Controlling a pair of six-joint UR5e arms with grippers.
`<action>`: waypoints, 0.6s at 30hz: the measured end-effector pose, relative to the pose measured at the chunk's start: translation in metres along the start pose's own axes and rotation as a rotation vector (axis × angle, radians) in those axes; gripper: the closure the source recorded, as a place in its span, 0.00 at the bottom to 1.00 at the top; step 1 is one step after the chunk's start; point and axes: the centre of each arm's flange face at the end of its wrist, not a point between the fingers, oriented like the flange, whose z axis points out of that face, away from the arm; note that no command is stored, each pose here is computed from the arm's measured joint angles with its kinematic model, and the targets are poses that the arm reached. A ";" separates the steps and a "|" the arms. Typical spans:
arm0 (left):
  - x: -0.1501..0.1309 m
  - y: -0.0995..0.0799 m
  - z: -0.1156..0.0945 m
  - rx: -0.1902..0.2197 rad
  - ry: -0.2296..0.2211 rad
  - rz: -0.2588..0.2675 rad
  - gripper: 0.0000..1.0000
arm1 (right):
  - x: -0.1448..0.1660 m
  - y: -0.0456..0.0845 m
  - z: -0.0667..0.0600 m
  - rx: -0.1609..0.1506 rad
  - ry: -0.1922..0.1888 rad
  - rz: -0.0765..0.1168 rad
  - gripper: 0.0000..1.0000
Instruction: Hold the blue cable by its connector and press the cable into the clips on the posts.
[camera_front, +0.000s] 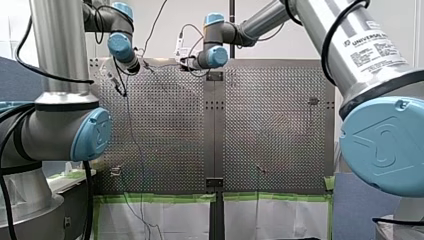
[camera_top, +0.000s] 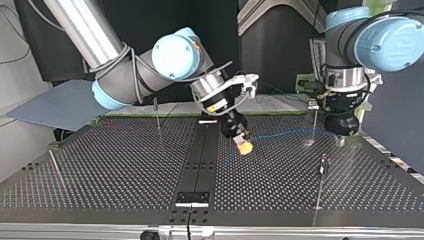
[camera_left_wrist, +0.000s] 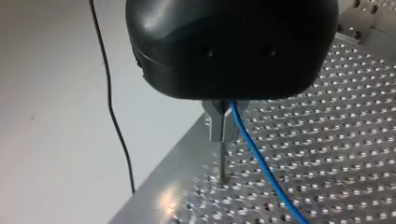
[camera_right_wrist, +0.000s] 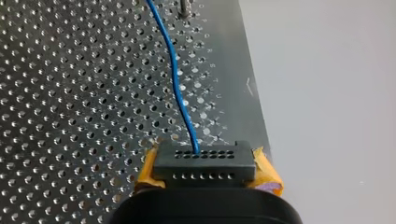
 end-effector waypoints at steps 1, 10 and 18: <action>-0.004 -0.002 0.002 0.004 -0.006 0.005 1.00 | 0.000 0.000 0.001 0.000 0.001 0.001 1.00; -0.023 -0.012 0.024 0.038 -0.025 0.002 1.00 | 0.015 -0.003 0.009 0.006 0.034 0.024 1.00; -0.023 -0.008 0.037 0.040 -0.019 0.001 1.00 | 0.023 -0.002 0.012 0.003 0.050 0.037 1.00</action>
